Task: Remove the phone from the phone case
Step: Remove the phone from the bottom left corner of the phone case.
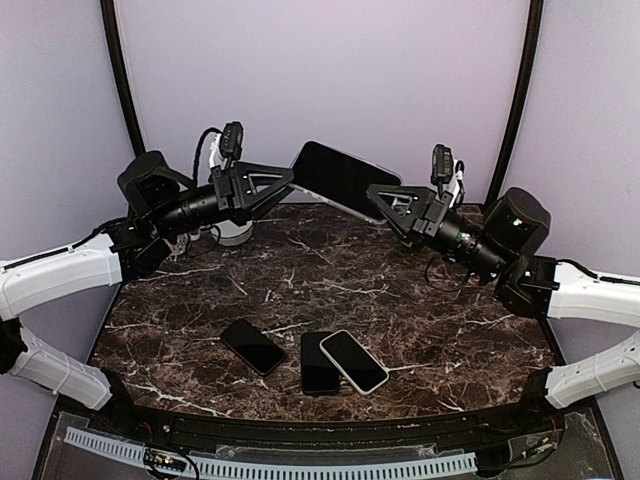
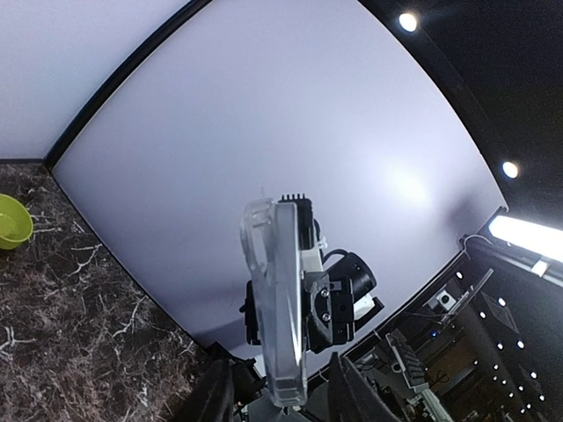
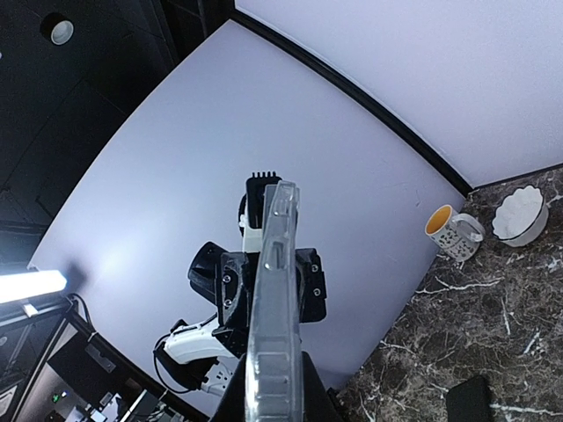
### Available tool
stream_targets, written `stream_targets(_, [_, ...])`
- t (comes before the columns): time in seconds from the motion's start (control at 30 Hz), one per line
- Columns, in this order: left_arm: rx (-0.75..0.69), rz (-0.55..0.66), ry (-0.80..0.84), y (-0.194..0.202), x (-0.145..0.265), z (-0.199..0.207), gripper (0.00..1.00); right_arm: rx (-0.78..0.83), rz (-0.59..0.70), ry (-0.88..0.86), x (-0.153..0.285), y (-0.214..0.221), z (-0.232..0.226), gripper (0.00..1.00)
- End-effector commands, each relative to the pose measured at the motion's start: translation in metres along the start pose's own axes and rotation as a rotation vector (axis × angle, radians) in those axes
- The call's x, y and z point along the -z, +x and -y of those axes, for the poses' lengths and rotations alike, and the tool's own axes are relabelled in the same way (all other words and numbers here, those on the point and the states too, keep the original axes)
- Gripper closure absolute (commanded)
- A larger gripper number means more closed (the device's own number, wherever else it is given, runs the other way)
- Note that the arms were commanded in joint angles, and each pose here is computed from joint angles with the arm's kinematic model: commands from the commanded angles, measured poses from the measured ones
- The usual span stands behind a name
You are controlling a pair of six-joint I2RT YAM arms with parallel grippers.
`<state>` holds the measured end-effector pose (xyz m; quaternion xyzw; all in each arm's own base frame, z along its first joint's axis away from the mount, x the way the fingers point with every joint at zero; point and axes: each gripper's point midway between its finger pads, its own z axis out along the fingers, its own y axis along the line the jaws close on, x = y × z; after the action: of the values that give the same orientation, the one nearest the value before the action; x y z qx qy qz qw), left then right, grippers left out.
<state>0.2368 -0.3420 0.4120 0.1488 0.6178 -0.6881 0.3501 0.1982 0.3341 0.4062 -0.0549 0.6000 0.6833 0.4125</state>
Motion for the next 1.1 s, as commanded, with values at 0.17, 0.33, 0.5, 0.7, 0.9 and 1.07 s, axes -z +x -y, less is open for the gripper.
stream_targets(0.17, [-0.029, 0.002, 0.1, -0.002, 0.003, 0.021, 0.73, 0.036, 0.068, -0.182, 0.0, -0.024, -0.055, 1.0])
stream_targets(0.33, [-0.036, -0.013, 0.129, 0.0, 0.004, 0.025, 0.82, 0.022, 0.064, -0.194, 0.001, -0.022, -0.055, 1.0])
stream_targets(0.5, [-0.059, -0.03, 0.174, 0.005, 0.008, 0.035, 0.86, -0.023, 0.068, -0.153, -0.001, -0.022, -0.046, 1.0])
stream_targets(0.7, [-0.11, -0.05, 0.261, 0.01, 0.015, 0.054, 0.87, -0.117, 0.062, -0.017, -0.004, -0.016, -0.013, 1.0])
stream_targets(0.9, [-0.125, -0.067, 0.323, 0.016, 0.022, 0.065, 0.87, -0.229, 0.067, -0.084, -0.003, -0.015, -0.017, 1.0])
stream_targets(1.07, [-0.149, -0.065, 0.377, 0.016, 0.029, 0.079, 0.86, -0.27, 0.04, -0.121, -0.004, -0.017, -0.026, 1.0])
